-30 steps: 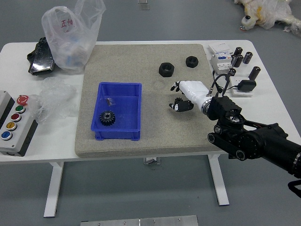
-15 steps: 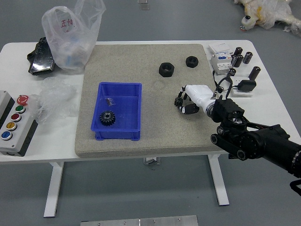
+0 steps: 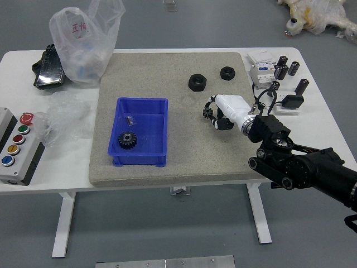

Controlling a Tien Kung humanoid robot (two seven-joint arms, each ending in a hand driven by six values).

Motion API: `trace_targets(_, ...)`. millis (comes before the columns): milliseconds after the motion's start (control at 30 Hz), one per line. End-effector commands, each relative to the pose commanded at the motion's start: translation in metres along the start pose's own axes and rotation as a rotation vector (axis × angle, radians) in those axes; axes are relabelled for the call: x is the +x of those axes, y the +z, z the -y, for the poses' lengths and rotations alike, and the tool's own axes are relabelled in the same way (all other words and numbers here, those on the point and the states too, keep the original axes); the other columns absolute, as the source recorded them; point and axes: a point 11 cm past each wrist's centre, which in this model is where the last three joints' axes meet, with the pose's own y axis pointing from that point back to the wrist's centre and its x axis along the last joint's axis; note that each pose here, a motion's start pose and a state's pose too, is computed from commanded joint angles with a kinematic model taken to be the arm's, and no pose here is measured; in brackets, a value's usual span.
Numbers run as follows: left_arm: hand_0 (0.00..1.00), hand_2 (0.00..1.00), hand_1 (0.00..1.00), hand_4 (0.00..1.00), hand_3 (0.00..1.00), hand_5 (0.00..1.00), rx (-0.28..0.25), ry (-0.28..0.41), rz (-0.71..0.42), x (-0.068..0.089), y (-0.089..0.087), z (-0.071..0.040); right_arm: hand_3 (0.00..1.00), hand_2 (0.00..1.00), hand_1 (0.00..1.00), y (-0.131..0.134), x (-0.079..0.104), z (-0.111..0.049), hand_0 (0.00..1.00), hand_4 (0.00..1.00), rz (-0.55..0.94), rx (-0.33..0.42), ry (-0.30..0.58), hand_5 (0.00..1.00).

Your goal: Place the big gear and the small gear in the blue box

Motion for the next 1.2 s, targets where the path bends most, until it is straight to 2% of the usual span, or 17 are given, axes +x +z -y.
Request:
trace_targets(167,0.664,0.53,0.557,0.726,0.65,0.363,-0.001,-0.002,0.0,-0.001,0.001,0.0,0.366,0.269,0.428,-0.044,0.012,-0.005,0.362,0.221,-0.027,0.119,0.033,0.035)
trace_targets(333,0.664,0.53,0.557,0.726,0.65,0.364,-0.003,-0.004,0.002,-0.002,0.002,0.0,0.364,0.252,0.423,-0.11,0.004,-0.02,0.361,0.21,-0.073,0.29,0.02,0.053)
trace_targets(500,0.664,0.531,0.558,0.728,0.65,0.368,-0.001,-0.004,0.003,-0.001,0.002,0.0,0.375,0.247,0.42,-0.155,-0.007,-0.035,0.365,0.213,-0.085,0.404,-0.013,0.049)
trace_targets(600,0.664,0.531,0.558,0.728,0.65,0.368,-0.001,-0.003,0.003,0.0,0.001,0.0,0.375,0.247,0.42,-0.162,-0.012,-0.037,0.365,0.213,-0.092,0.422,-0.025,0.049)
trace_targets(633,0.664,0.53,0.557,0.729,0.65,0.369,0.0,-0.002,0.003,0.0,0.001,0.0,0.527,0.223,0.418,-0.163,-0.013,-0.037,0.367,0.233,-0.094,0.424,-0.026,0.026)
trace_targets(800,0.664,0.53,0.557,0.729,0.65,0.369,0.003,-0.005,0.003,-0.001,0.0,0.0,0.527,0.223,0.418,-0.159,-0.011,-0.034,0.367,0.233,-0.097,0.415,-0.024,0.026)
trace_targets(833,0.664,0.531,0.557,0.729,0.649,0.369,0.003,-0.006,0.003,-0.001,0.0,0.0,0.653,0.211,0.417,-0.158,-0.011,-0.033,0.357,0.386,-0.098,0.412,-0.024,0.128)
trace_targets(1000,0.664,0.531,0.557,0.729,0.649,0.369,0.001,-0.006,0.002,-0.001,0.001,0.0,0.653,0.211,0.417,-0.153,-0.011,-0.032,0.357,0.386,-0.101,0.397,-0.027,0.128)
trace_targets(1033,0.664,0.531,0.557,0.73,0.651,0.37,0.001,-0.005,0.002,-0.001,0.001,0.0,0.725,0.233,0.406,-0.152,-0.01,-0.032,0.326,0.681,-0.101,0.395,-0.027,0.301)
trace_targets(1200,0.664,0.531,0.557,0.73,0.651,0.37,0.002,-0.006,0.002,-0.001,0.001,0.0,0.725,0.233,0.406,-0.152,-0.01,-0.034,0.326,0.681,-0.103,0.394,-0.026,0.301)
